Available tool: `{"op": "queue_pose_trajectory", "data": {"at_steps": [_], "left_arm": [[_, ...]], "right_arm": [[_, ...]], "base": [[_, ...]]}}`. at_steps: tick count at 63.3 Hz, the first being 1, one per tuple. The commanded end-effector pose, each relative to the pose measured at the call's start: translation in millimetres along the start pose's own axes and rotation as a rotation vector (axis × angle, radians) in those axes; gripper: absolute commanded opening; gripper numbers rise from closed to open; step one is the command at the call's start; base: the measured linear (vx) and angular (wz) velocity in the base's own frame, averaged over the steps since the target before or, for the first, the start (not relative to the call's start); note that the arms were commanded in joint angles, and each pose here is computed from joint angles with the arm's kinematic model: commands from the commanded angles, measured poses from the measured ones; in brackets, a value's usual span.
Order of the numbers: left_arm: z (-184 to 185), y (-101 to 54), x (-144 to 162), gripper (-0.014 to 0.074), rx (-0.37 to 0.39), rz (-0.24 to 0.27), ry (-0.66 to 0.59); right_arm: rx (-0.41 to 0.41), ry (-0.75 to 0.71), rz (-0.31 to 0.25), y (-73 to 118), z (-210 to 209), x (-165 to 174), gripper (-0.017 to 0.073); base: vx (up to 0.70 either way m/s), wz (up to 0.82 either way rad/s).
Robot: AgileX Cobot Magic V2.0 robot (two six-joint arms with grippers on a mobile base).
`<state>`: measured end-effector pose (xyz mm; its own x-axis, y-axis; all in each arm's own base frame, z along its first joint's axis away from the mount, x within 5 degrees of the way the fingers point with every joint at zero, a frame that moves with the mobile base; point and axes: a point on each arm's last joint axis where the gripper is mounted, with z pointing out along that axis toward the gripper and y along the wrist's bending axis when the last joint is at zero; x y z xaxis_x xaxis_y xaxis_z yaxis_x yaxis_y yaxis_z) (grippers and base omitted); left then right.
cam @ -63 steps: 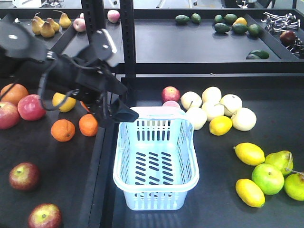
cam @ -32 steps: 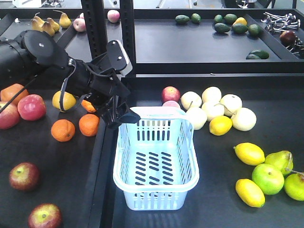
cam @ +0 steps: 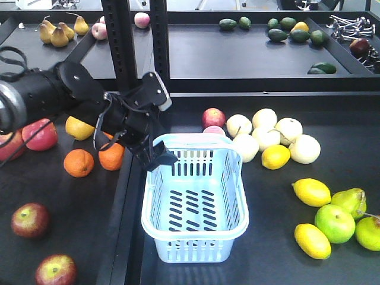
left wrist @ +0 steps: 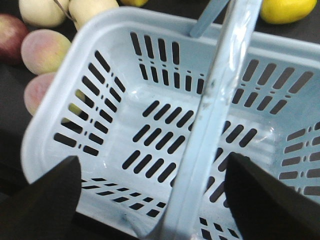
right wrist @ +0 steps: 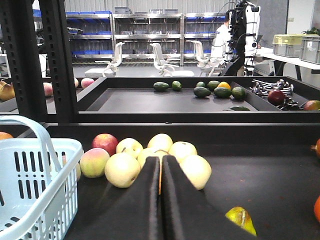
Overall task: Pick three apples into basket with both arms
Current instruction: 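Close the left gripper on the basket handle and lift the basket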
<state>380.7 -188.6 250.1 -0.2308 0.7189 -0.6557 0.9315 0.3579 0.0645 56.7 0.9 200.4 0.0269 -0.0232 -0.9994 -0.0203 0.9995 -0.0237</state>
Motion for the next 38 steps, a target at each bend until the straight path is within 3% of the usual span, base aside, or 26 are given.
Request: {"op": "queue_pose_trajectory", "data": {"at_steps": [1,11,17,25,36,38], "left_arm": [[-14,1.6,-18,0.0555,-0.047,0.002,-0.076],[-6,3.1,-14,0.0540,-0.033,-0.015,-0.065],[-5,3.0,-13,0.0472,-0.029,-0.032,-0.063],[-5,2.0,-13,0.0294,-0.019,-0.086,-0.061],[-16,-3.2,-19,-0.0003,0.000,-0.080,-0.073],[-21,-4.9,-22,-0.0009,0.001,-0.080,-0.085]], "right_arm": [[-0.005,-0.076,-0.015,0.8,-1,-3,-0.0007],[-0.005,-0.076,-0.015,0.8,-1,-3,-0.0007],[-0.005,-0.076,-0.015,0.8,-1,-3,-0.0007],[-0.005,-0.076,-0.015,0.8,-1,-3,-0.0007],[-0.005,-0.076,-0.015,0.8,-1,-3,-0.0007],[-0.005,-0.076,-0.015,0.8,-1,-3,-0.0007]], "base": [[0.00,0.00],[0.00,0.00],[0.00,0.00],[0.00,0.00],[0.00,0.00],[0.00,0.00]]}}
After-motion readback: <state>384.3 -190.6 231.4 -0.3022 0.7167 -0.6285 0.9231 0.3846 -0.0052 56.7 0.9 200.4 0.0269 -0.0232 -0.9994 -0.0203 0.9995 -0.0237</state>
